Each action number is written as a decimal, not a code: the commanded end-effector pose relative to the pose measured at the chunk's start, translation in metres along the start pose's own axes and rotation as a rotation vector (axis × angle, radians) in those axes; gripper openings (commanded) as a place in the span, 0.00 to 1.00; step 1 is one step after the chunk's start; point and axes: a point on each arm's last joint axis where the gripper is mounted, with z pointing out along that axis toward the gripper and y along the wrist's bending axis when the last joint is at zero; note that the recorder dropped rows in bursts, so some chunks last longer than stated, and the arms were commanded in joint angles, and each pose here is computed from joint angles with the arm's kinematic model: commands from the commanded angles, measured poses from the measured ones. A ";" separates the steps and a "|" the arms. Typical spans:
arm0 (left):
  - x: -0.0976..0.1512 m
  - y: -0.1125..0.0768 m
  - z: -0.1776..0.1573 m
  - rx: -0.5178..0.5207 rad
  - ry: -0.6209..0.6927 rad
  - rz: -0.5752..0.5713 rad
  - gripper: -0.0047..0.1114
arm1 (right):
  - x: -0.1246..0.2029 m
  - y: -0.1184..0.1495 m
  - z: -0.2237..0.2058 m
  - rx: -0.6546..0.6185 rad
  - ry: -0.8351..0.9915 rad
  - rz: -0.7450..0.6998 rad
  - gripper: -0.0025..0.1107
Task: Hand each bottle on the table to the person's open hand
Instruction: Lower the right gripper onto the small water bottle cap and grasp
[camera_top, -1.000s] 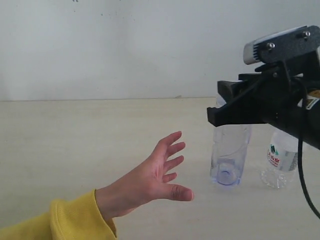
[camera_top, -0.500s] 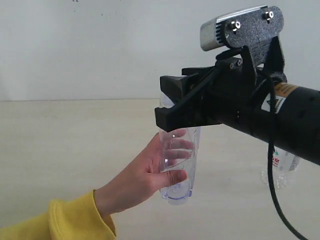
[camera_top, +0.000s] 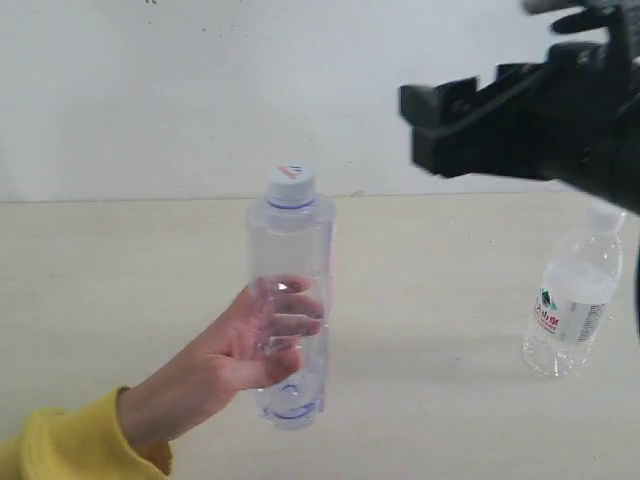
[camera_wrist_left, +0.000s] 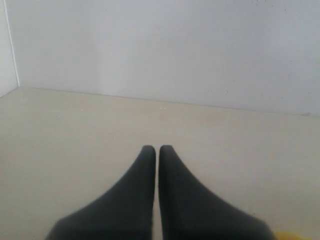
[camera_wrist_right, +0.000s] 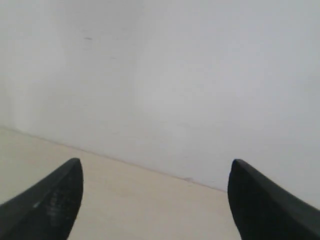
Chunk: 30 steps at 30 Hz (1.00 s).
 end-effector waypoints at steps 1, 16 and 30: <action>-0.001 0.000 0.000 -0.003 -0.002 -0.004 0.08 | -0.009 -0.044 -0.017 0.150 0.035 0.003 0.68; -0.001 0.000 0.000 -0.003 -0.002 -0.004 0.08 | 0.040 -0.097 -0.030 0.358 0.223 0.028 0.68; -0.001 0.000 0.000 -0.003 -0.002 -0.004 0.08 | 0.076 -0.103 0.004 0.332 0.316 0.016 0.68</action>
